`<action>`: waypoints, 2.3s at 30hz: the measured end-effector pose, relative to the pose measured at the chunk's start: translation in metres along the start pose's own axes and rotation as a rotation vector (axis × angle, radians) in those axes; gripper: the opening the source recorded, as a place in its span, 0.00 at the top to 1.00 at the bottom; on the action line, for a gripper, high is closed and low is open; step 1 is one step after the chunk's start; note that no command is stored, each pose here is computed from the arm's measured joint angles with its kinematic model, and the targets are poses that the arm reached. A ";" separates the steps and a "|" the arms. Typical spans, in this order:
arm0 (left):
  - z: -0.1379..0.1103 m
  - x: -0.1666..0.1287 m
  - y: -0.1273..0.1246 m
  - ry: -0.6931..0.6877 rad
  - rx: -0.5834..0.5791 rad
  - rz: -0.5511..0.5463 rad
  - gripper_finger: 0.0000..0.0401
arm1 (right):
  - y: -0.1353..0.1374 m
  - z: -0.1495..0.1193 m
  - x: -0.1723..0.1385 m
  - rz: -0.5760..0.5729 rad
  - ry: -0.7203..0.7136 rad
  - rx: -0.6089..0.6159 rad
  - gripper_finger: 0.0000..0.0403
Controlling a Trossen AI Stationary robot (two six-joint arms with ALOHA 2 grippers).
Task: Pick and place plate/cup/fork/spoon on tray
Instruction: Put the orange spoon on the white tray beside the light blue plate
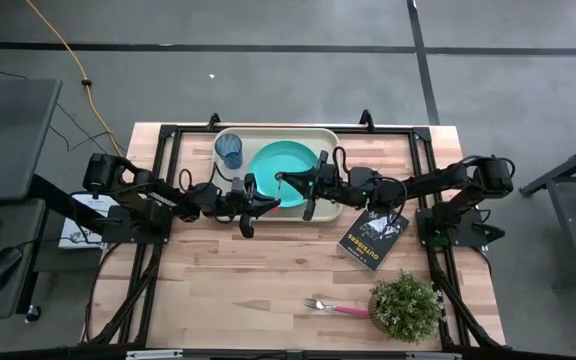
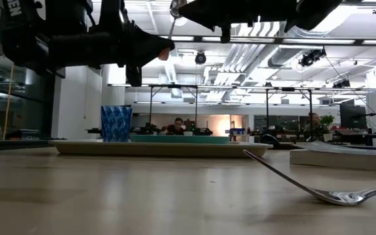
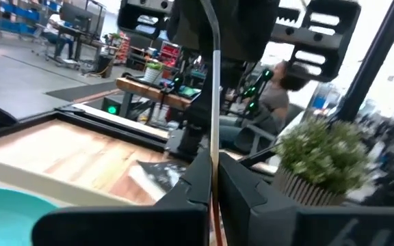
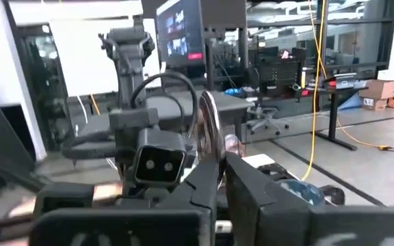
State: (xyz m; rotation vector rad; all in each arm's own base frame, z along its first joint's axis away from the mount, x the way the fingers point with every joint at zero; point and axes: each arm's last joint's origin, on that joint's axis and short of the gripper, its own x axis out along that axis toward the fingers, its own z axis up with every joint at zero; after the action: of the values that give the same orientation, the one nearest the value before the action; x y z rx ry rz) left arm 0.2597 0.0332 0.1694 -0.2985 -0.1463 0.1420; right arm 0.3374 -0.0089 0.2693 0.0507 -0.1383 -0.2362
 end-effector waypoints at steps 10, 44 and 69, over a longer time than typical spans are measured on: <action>0.003 -0.001 0.007 0.020 0.061 0.029 0.83 | -0.010 0.027 -0.034 -0.134 0.312 -0.066 1.00; 0.002 0.020 -0.029 0.085 0.377 0.170 0.53 | 0.020 -0.031 -0.015 -0.047 0.432 0.018 1.00; 0.004 0.018 -0.036 0.107 0.559 0.296 0.76 | 0.024 -0.033 -0.017 -0.046 0.458 -0.005 1.00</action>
State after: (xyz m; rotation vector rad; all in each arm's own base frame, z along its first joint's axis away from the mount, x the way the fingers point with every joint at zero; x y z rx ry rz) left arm 0.2811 0.0029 0.1861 0.2326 0.0477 0.4496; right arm 0.3307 0.0194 0.2364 0.1020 0.3190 -0.2655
